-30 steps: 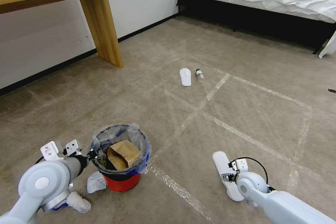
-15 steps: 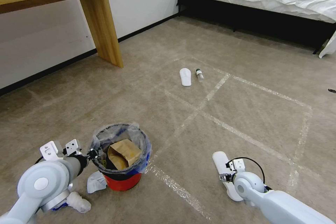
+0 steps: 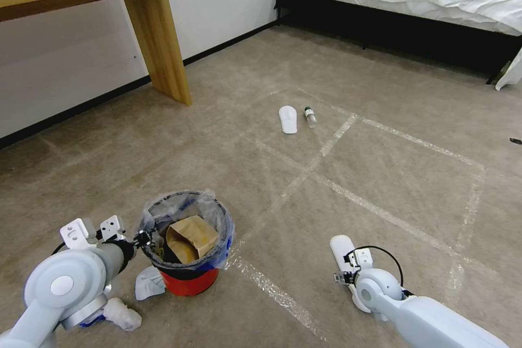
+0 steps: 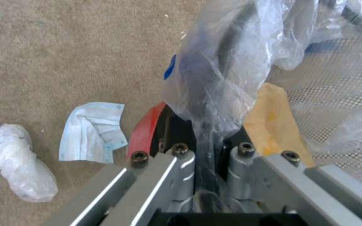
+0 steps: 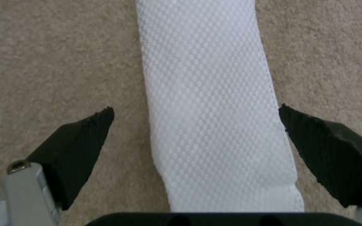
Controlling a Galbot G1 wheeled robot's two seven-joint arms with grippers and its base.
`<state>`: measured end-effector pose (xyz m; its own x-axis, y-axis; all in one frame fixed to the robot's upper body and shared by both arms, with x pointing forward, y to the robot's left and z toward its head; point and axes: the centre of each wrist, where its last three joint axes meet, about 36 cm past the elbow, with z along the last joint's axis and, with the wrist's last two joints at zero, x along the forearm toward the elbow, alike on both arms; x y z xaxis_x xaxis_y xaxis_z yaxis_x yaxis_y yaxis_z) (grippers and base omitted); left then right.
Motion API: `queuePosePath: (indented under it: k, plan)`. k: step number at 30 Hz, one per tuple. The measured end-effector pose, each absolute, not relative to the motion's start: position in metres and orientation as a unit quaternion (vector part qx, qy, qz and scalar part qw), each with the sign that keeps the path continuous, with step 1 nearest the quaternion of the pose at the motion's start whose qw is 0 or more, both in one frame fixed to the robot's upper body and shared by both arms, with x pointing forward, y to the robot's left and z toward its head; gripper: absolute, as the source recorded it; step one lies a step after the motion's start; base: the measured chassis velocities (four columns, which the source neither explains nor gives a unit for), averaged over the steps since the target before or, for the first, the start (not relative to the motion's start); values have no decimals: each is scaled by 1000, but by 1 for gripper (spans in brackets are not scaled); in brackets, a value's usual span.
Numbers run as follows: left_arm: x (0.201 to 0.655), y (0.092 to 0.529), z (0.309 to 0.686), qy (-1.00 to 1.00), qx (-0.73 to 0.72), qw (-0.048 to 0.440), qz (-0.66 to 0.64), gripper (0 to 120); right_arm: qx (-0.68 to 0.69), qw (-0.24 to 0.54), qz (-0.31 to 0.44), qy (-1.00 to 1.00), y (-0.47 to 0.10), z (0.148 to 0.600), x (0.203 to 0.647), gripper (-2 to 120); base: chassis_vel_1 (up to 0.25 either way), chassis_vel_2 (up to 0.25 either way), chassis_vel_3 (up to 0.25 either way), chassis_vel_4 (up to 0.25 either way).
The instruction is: Pick up the trash bin and place the garbage on the floor into it.
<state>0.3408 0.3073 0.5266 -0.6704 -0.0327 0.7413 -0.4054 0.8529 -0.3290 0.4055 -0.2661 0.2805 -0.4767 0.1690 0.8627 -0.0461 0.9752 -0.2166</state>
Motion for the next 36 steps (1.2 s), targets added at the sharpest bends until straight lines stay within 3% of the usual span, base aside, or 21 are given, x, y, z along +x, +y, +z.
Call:
queuePosePath:
  k: [36]
  plan:
    - [344, 307, 524, -880, 124, 390, 241, 4, -45, 511, 111, -851, -275, 259, 419, 100, 0, 0, 0, 0]
